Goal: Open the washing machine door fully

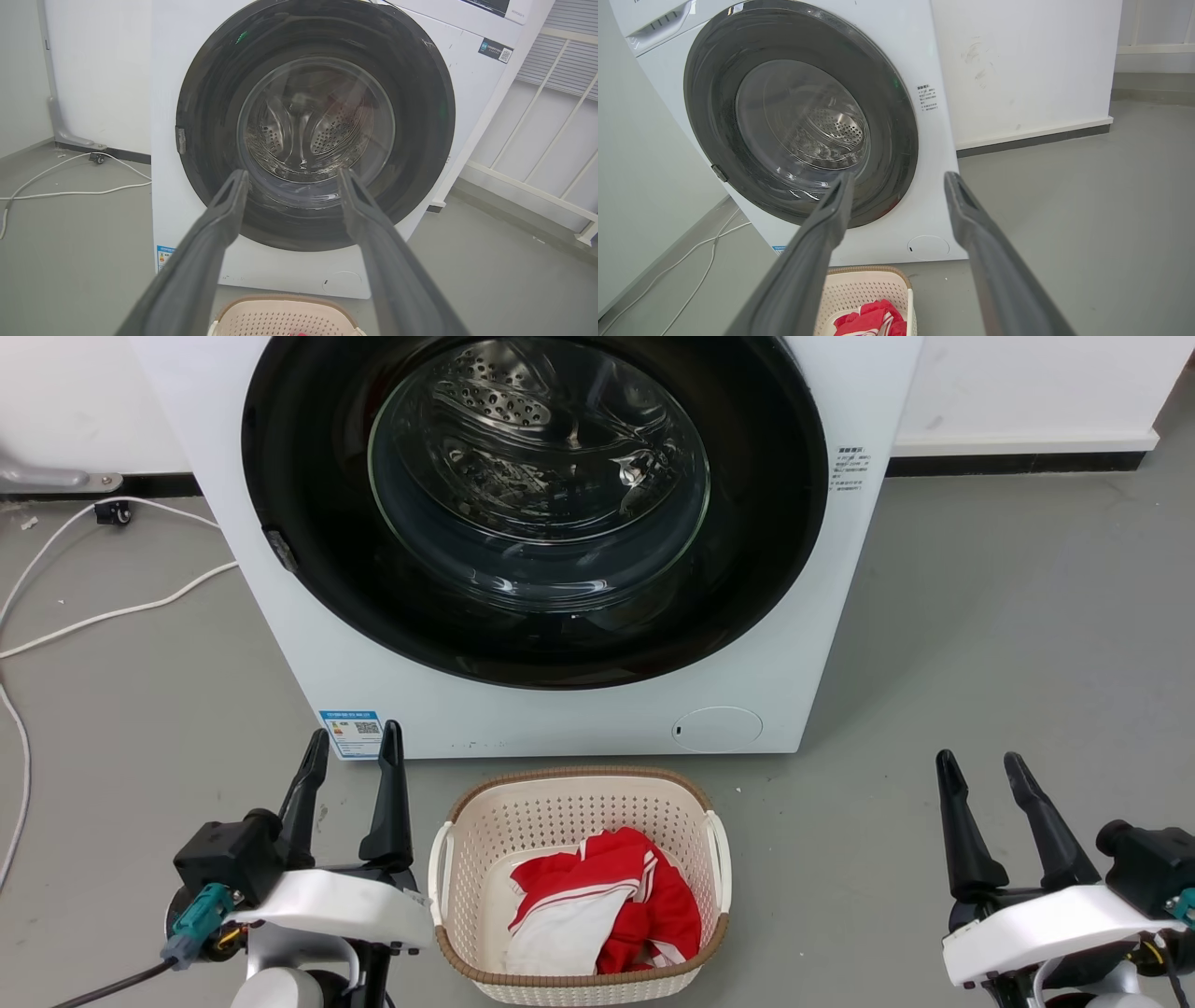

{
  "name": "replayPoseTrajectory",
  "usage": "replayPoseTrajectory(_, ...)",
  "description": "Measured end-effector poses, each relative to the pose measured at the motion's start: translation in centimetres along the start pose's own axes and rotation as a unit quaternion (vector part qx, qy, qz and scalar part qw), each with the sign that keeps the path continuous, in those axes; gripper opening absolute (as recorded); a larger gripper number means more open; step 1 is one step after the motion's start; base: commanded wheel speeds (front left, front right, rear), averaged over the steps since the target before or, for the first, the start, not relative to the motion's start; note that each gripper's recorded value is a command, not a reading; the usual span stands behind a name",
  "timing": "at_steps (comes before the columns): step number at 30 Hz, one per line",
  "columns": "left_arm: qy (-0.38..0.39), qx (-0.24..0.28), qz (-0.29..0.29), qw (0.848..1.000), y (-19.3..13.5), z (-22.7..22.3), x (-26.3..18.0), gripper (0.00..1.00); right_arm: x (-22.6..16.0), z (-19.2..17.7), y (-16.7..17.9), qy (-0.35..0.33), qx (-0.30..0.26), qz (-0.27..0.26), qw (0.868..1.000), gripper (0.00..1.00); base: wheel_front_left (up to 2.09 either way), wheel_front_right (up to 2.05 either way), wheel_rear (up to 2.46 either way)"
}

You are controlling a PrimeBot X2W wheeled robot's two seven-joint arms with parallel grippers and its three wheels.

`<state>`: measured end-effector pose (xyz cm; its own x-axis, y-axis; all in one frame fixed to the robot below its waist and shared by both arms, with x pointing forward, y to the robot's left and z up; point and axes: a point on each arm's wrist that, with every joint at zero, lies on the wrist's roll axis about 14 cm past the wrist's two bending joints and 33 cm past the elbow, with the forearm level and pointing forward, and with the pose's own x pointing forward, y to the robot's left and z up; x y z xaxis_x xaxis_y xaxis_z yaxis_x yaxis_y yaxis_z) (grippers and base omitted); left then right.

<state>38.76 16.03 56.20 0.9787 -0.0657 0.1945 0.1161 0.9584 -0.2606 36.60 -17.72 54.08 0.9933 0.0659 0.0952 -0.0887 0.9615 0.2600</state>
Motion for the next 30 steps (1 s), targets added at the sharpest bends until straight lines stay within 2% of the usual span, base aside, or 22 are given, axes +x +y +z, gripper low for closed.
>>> replayPoseTrajectory(15, -0.011, 0.072, -0.010, 0.997, -0.39, 0.20, -0.11, 1.00, 0.10, -0.18, 0.38, 0.008, -0.066, 0.008, 0.998, 1.00, 0.00, 0.00, 0.00)
replayPoseTrajectory(30, -0.022, 0.122, -0.013, 0.992, -0.49, 0.35, -0.23, 1.00, -0.14, -0.28, 0.43, 0.014, -0.119, 0.011, 0.993, 1.00, 0.00, 0.00, 0.00)
